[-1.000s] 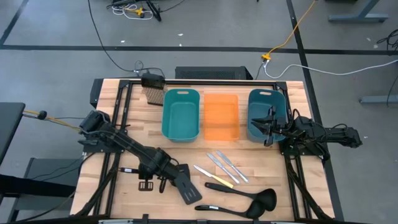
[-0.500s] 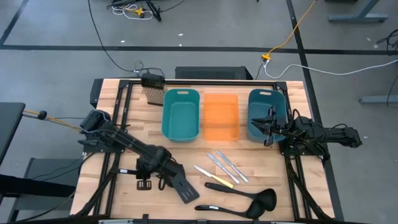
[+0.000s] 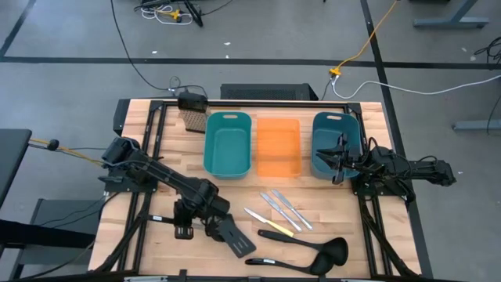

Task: Pick & Place Kitchen Items
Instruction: Put the top black spatula into the green bin

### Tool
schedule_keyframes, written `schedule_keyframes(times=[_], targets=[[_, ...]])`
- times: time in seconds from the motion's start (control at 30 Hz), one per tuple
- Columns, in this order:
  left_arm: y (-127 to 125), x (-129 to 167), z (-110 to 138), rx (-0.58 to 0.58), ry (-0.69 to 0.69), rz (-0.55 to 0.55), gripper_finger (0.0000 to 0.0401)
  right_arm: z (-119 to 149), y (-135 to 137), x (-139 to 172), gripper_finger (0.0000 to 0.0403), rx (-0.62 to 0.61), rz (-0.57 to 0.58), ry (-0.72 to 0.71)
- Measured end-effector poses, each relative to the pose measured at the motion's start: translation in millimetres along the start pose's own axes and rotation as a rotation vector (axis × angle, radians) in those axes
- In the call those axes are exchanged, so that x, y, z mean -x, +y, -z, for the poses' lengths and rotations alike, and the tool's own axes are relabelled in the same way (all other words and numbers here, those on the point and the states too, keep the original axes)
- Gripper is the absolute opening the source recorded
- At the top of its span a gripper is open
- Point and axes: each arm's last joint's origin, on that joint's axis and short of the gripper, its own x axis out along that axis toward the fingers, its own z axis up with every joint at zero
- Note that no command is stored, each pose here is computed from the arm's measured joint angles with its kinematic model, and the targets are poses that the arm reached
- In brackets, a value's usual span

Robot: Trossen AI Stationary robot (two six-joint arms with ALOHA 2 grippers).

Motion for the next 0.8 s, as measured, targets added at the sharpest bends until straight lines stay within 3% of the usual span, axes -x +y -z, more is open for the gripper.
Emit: schedule_keyframes(times=[0.47, 0.8], targets=[[-6.0, 0.4, -5.4, -0.038, -0.016, 0.134, 0.0085, 0.0, 0.0, 0.0, 0.0068, 0.002, 0.000, 0.000], [-11.5, -3.7, 0.7, 0.091, 0.041, 0.137, 0.0085, 0.0, 0.0, 0.0, 0.0068, 0.003, 0.000, 0.000]])
